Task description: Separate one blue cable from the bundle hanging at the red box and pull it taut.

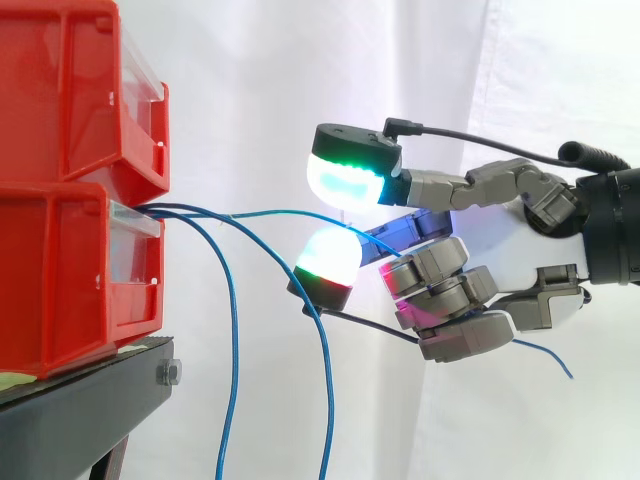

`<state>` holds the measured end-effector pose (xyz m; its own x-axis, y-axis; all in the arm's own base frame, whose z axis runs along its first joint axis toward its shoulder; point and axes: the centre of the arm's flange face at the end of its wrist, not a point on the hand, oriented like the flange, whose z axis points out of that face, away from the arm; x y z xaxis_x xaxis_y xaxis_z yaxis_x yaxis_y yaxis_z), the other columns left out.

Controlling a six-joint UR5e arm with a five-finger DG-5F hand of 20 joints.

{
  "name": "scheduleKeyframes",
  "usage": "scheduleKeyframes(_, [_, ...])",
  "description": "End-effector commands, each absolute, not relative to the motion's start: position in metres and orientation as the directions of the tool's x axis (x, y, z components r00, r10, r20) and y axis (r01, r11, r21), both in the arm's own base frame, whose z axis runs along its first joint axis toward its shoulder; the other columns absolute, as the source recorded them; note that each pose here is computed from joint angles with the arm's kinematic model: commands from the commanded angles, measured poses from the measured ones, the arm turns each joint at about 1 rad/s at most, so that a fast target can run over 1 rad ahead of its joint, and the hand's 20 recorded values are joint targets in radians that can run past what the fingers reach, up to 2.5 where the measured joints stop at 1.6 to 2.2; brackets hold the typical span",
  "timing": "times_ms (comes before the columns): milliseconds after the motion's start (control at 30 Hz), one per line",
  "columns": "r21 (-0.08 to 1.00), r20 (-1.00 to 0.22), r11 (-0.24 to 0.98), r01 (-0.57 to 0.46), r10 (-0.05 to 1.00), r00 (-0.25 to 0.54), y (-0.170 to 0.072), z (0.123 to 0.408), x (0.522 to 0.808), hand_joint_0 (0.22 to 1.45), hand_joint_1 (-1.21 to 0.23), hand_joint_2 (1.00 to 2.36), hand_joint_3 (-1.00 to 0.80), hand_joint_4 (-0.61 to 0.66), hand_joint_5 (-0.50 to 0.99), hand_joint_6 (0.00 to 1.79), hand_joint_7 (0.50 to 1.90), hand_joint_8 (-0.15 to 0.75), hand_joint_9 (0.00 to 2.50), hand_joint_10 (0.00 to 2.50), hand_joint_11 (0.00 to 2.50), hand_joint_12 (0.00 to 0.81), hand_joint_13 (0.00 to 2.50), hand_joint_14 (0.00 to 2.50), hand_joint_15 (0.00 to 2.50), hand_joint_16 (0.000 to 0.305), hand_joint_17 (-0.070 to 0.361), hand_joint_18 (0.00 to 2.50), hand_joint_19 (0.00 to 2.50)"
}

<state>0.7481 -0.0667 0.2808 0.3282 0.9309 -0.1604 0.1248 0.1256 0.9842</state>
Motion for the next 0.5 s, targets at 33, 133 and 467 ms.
scheduleKeyframes(33, [0.983,-0.168,0.136,0.122,0.935,0.313,-0.057,0.284,0.749,0.64,-0.60,1.01,-0.38,0.16,-0.20,0.85,1.15,0.283,1.06,0.92,1.80,0.334,1.02,2.10,1.66,0.037,0.084,1.30,1.71])
scheduleKeyframes(133, [0.984,-0.166,0.137,0.115,0.935,0.313,-0.056,0.289,0.748,0.63,-0.63,1.02,-0.28,0.14,-0.20,0.86,1.18,0.282,1.05,0.92,1.81,0.341,1.02,2.08,1.68,0.038,0.086,1.30,1.71])
scheduleKeyframes(467, [0.982,-0.175,0.145,0.117,0.935,0.309,-0.055,0.306,0.748,0.53,-0.44,1.00,-0.50,0.17,-0.19,0.84,1.11,0.299,1.06,0.92,1.79,0.356,1.00,2.17,1.63,0.043,0.098,1.31,1.72])
